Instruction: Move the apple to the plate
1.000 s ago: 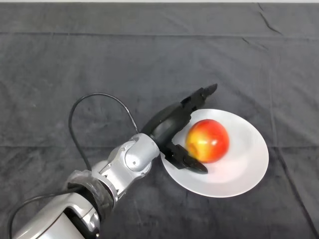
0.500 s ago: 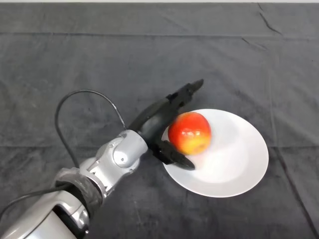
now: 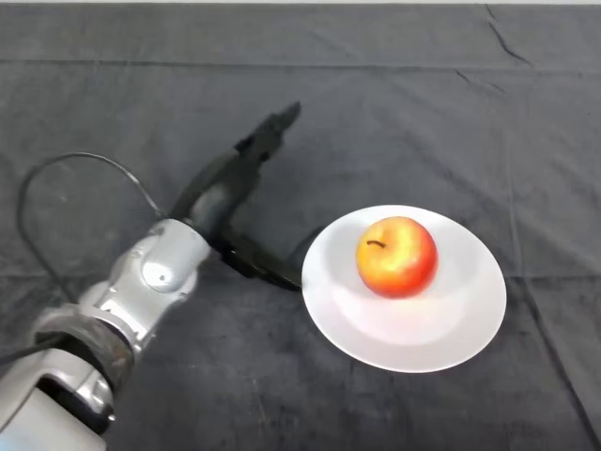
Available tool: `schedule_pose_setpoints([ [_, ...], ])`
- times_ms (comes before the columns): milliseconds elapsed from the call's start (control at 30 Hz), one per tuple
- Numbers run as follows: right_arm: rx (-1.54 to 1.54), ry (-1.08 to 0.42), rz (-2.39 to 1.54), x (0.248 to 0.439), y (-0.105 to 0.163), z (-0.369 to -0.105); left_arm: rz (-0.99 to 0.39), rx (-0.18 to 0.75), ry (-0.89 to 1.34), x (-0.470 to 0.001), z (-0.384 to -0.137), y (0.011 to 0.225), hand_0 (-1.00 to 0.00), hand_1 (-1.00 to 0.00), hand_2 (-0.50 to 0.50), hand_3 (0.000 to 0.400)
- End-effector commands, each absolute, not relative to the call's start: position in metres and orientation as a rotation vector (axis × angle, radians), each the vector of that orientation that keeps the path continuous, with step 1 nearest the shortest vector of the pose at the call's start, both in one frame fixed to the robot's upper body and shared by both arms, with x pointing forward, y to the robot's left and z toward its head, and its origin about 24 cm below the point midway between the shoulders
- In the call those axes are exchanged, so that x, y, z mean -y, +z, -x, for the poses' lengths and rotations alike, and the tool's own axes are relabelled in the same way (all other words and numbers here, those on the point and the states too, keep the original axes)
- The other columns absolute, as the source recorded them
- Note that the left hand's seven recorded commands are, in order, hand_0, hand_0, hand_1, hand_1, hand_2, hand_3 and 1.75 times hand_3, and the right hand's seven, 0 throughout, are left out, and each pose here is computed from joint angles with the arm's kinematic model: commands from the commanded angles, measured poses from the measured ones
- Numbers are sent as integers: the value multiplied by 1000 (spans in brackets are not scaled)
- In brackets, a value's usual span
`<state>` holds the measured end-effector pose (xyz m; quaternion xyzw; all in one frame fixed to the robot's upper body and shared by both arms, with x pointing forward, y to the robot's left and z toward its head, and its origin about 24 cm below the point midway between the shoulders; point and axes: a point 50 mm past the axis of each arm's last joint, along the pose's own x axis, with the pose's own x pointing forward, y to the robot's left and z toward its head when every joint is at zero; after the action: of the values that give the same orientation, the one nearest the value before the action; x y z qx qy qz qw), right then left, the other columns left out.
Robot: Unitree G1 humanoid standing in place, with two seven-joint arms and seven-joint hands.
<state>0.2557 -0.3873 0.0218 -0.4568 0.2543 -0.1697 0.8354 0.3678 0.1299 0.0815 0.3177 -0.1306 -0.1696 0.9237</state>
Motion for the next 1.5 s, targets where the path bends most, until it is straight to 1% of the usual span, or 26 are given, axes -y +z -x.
schedule_pose_setpoints([
  [33, -621, -329, 951, 382, -3, -240, -656, 233, -268, -159, -365, 75, 0, 0, 0, 0],
  [233, -621, -329, 951, 382, -3, -240, -643, 207, -173, -196, -356, 69, 0, 0, 0, 0],
  [500, -621, -329, 951, 382, -3, -240, -623, 135, -44, -238, -340, 56, 0, 0, 0, 0],
  [767, -621, -329, 951, 382, -3, -240, -592, 68, 89, -276, -324, 49, 0, 0, 0, 0],
  [1033, -621, -329, 951, 382, -3, -240, -541, 23, 216, -304, -311, 46, 0, 0, 0, 0],
  [1267, -621, -329, 951, 382, -3, -240, -487, -11, 307, -319, -298, 39, 0, 0, 0, 0],
  [1500, -621, -329, 951, 382, -3, -240, -446, -43, 411, -343, -284, 38, 0, 0, 0, 0],
])
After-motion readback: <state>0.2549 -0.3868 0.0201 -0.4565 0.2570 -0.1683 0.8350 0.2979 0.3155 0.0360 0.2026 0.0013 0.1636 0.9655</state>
